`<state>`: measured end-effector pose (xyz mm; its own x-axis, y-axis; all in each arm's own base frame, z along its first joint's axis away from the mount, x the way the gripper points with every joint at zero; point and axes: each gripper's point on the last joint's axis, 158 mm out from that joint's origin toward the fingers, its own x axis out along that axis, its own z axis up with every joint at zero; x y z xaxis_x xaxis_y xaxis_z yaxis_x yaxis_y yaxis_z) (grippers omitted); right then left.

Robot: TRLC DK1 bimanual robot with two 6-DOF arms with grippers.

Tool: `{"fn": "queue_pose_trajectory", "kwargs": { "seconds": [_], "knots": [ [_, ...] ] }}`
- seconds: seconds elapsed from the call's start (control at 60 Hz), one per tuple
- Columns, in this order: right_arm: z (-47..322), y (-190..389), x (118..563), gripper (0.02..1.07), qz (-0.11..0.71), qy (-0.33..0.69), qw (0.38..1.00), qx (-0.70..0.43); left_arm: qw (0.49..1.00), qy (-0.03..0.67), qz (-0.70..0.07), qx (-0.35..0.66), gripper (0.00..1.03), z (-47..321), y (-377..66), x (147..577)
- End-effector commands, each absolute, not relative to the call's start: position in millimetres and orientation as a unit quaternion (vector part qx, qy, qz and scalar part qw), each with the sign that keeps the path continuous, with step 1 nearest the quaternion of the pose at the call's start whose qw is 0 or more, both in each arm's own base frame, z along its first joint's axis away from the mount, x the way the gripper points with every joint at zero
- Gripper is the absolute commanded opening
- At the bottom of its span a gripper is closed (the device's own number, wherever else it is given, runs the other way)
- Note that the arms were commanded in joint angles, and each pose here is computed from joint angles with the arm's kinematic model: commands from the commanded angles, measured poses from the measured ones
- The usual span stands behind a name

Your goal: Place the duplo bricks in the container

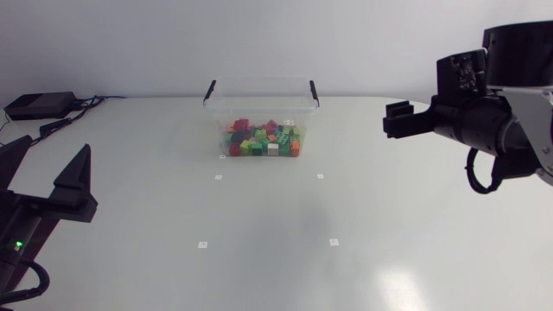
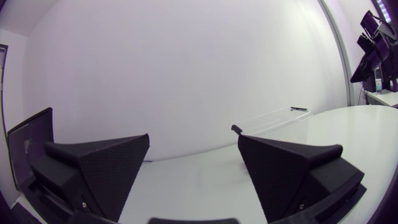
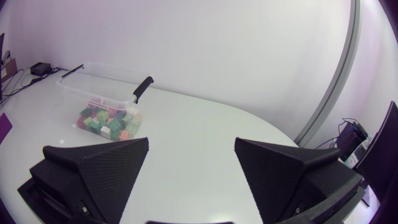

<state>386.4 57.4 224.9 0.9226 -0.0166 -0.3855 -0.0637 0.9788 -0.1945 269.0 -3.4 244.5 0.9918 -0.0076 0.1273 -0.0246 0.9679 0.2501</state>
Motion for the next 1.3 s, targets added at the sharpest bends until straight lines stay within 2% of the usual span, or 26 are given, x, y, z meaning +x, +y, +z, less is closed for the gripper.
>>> {"fn": "queue_pose_trajectory", "kwargs": {
  "seconds": [0.0,0.85,1.283],
  "knots": [
    [221.7,47.0,376.3,1.02,0.001,0.187,0.976,-0.112,0.992,-0.064,0.013,0.110,0.99,235.2,1.4,267.3],
    [201.5,-13.7,302.4,1.02,-0.068,0.096,0.984,-0.137,0.989,-0.090,0.033,0.112,0.99,213.3,10.1,253.9],
    [182.5,-15.0,275.8,1.02,-0.055,0.063,0.992,-0.091,0.996,-0.047,0.016,0.076,0.99,189.5,5.9,255.8]
  ]
}}
